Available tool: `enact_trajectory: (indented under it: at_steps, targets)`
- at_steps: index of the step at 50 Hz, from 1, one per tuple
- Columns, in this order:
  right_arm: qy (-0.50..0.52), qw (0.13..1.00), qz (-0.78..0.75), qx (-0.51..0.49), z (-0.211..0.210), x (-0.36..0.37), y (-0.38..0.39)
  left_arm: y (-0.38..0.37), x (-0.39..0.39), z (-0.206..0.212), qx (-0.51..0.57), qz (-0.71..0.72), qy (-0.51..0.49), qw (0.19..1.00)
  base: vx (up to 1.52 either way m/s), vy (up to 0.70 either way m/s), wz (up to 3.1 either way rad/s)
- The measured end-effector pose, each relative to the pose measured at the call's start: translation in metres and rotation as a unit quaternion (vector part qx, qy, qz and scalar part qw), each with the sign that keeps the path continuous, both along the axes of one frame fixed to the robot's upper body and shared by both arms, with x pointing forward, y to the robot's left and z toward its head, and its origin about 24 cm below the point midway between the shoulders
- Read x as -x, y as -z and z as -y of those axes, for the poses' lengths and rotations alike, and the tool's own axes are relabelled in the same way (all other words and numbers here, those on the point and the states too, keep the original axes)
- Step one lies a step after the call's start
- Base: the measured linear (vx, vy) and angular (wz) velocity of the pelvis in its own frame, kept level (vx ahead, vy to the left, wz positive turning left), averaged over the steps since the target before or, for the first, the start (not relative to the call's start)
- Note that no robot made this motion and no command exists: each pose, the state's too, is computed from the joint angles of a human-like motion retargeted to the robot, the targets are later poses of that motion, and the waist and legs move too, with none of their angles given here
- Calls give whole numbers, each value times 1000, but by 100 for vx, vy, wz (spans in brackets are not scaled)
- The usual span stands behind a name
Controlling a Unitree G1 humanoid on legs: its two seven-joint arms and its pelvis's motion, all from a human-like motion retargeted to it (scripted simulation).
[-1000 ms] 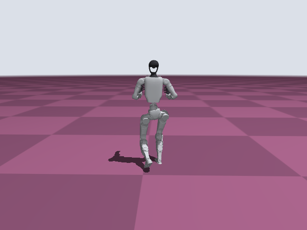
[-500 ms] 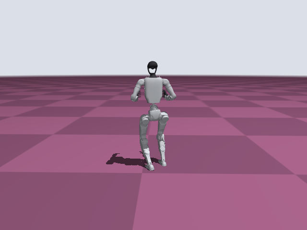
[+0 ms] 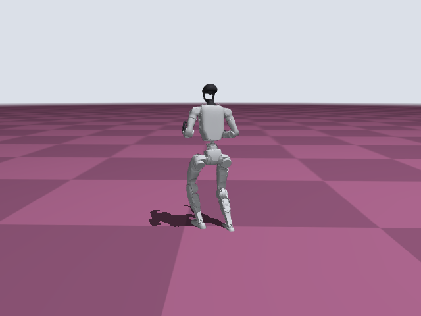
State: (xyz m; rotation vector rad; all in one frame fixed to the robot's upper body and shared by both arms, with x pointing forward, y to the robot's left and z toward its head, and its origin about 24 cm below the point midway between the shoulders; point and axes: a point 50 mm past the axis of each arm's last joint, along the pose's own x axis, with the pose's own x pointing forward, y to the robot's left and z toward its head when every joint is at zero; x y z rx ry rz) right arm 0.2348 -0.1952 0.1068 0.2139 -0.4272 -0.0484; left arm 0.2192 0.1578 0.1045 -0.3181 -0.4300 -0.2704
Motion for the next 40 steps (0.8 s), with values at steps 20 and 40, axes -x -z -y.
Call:
enact_trajectory:
  at_steps: [20,40]
  targets:
    - [12,995,-97,-34,-6,19,42,22,-10,0,-91,-60,-34,993,-19,0,21]
    - [-2,991,-132,14,-15,25,54,65,15,-6,-108,-162,-8,981,-1,-17,0]
